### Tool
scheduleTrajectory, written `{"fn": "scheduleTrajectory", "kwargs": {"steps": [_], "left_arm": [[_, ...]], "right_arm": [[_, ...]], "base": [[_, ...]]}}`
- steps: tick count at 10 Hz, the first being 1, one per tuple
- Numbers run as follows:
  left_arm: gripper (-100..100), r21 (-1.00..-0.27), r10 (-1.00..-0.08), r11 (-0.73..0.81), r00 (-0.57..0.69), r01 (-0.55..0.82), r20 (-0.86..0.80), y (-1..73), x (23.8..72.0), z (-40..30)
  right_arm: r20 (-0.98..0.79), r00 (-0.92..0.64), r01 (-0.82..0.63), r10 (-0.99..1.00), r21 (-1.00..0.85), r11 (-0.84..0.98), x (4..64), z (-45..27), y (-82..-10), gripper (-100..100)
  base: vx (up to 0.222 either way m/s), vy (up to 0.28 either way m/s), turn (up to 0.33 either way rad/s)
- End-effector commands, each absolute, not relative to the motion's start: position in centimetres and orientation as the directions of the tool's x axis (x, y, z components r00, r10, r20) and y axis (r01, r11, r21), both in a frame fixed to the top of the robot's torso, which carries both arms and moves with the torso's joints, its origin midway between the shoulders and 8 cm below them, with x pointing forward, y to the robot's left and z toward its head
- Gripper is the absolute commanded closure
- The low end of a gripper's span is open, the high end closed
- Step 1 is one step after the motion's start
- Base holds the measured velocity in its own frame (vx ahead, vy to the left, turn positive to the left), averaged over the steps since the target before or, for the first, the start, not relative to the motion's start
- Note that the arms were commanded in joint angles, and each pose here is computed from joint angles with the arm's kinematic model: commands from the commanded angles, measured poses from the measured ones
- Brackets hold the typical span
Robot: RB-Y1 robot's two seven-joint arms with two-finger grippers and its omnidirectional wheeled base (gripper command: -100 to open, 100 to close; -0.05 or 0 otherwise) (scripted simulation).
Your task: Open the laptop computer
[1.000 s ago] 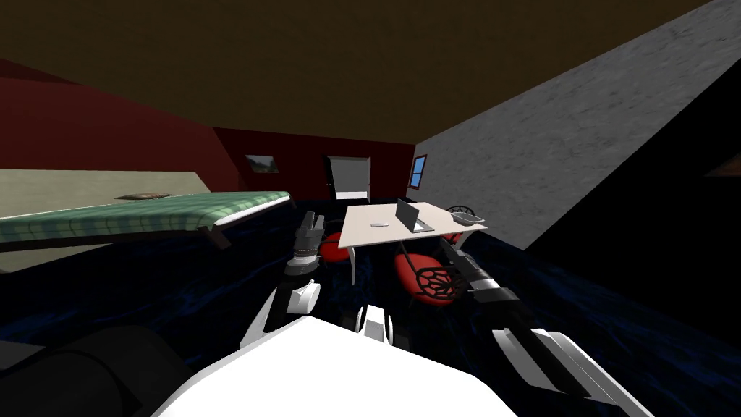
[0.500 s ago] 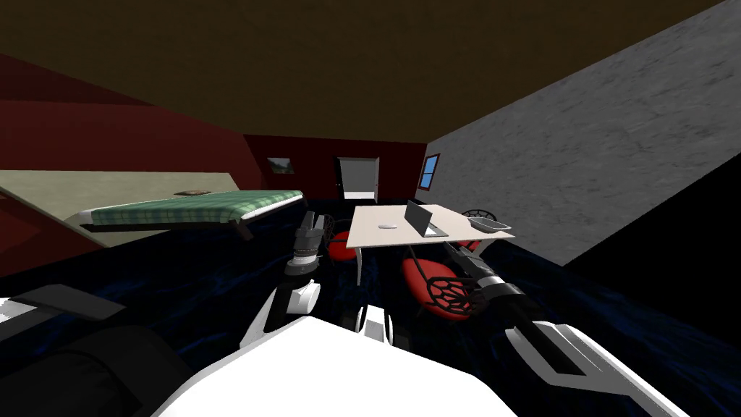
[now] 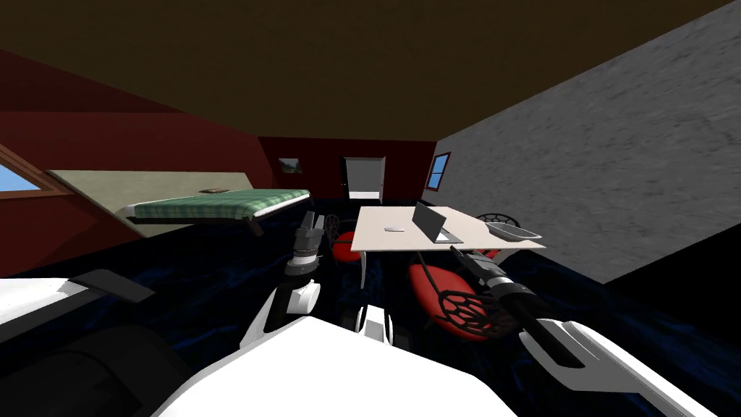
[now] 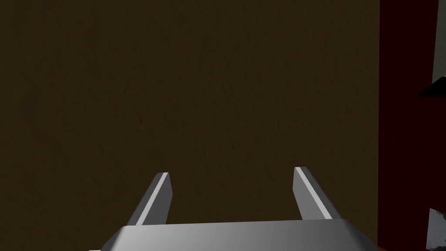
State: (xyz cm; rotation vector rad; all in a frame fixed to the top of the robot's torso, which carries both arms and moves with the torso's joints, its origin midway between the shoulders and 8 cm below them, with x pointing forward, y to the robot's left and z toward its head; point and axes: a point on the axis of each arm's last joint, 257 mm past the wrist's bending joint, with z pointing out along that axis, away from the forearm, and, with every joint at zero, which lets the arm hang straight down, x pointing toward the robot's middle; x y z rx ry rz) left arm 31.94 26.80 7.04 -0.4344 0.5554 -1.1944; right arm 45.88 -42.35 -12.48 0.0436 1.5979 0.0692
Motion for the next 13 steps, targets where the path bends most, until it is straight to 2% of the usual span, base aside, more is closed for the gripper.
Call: {"fn": "scheduleTrajectory", "kwargs": {"steps": [1, 4, 5, 10, 13], "left_arm": [[0, -0.59, -0.949, 0.314, 0.263, 0.744, -0.173, 26.8, 31.9, 7.0], [0, -0.59, -0.949, 0.314, 0.263, 0.744, -0.173, 26.8, 31.9, 7.0], [0, -0.59, -0.949, 0.314, 0.263, 0.744, -0.173, 26.8, 31.9, 7.0], [0, -0.59, -0.949, 0.314, 0.263, 0.744, -0.173, 26.8, 31.9, 7.0], [0, -0.59, -0.949, 0.314, 0.263, 0.744, -0.173, 26.8, 31.9, 7.0]], "right_arm": [[-0.994, -0.077, 0.066, -0.075, -0.08, 0.995, 46.3, -13.5, -46.2, -100], [-0.953, -0.155, 0.168, -0.26, -0.284, 0.944, 45.9, -14.2, -51.7, -100], [-0.953, -0.156, 0.171, -0.259, -0.285, 0.943, 45.9, -14.2, -51.8, -100], [-0.827, -0.276, 0.28, -0.49, -0.557, 0.782, 44.6, -13.1, -59.3, -100], [-0.776, -0.311, 0.304, -0.549, -0.629, 0.715, 44.1, -12.2, -61.5, -100]], "base": [[0.102, 0.061, 0.17], [0.16, 0.08, 0.141], [0.098, 0.036, 0.031], [0.123, 0.04, 0.11], [0.07, 0.029, 0.054]]}}
